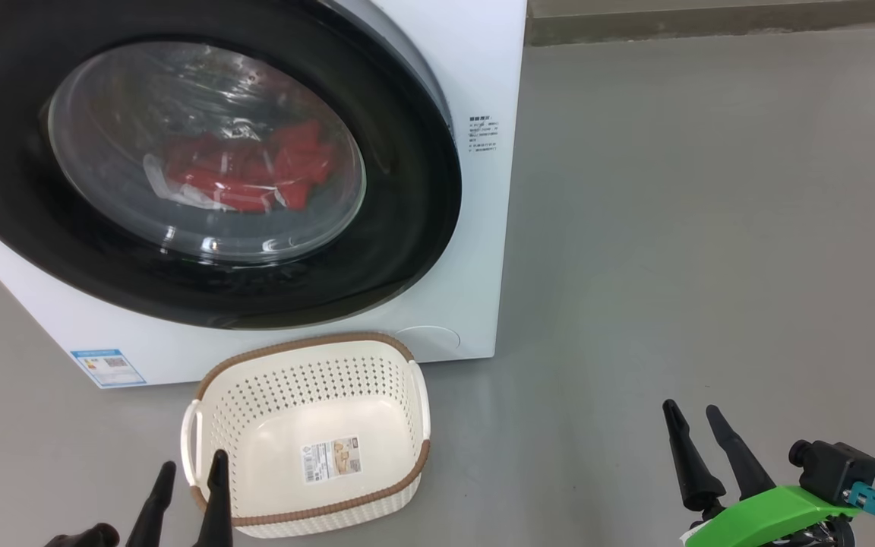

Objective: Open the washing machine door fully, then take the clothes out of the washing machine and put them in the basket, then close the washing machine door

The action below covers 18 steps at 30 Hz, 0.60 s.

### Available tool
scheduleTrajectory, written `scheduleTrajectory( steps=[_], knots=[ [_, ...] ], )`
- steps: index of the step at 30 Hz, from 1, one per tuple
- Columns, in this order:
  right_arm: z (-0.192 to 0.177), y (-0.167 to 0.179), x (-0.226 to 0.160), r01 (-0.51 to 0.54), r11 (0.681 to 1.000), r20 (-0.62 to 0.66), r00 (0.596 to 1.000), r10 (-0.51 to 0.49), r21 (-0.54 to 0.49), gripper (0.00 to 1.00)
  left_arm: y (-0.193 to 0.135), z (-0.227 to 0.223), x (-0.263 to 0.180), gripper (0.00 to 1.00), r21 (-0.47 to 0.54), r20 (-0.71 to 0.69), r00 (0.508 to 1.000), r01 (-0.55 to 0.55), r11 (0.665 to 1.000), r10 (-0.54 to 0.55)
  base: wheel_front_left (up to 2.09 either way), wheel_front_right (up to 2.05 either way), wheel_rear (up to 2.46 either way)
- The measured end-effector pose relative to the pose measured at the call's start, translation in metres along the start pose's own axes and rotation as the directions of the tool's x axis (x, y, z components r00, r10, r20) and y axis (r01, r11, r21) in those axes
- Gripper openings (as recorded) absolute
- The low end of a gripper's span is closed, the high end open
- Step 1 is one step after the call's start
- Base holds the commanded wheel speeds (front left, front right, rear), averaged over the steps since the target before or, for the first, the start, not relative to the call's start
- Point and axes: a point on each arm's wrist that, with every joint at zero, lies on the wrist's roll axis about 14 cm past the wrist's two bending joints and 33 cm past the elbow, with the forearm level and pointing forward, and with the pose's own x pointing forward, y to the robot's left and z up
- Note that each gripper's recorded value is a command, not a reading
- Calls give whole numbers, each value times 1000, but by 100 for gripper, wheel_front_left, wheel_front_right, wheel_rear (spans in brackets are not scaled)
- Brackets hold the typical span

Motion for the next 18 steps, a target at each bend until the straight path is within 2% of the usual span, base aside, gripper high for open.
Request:
scheduleTrajectory(
  steps=[18],
  knots=[
    [0, 4, -4, -28, 984, 14, 999, 31, -178, 100, -4, 3, -4, 100, 219, 31, 999, 23, 975, -31, 0, 0, 0]
  ],
)
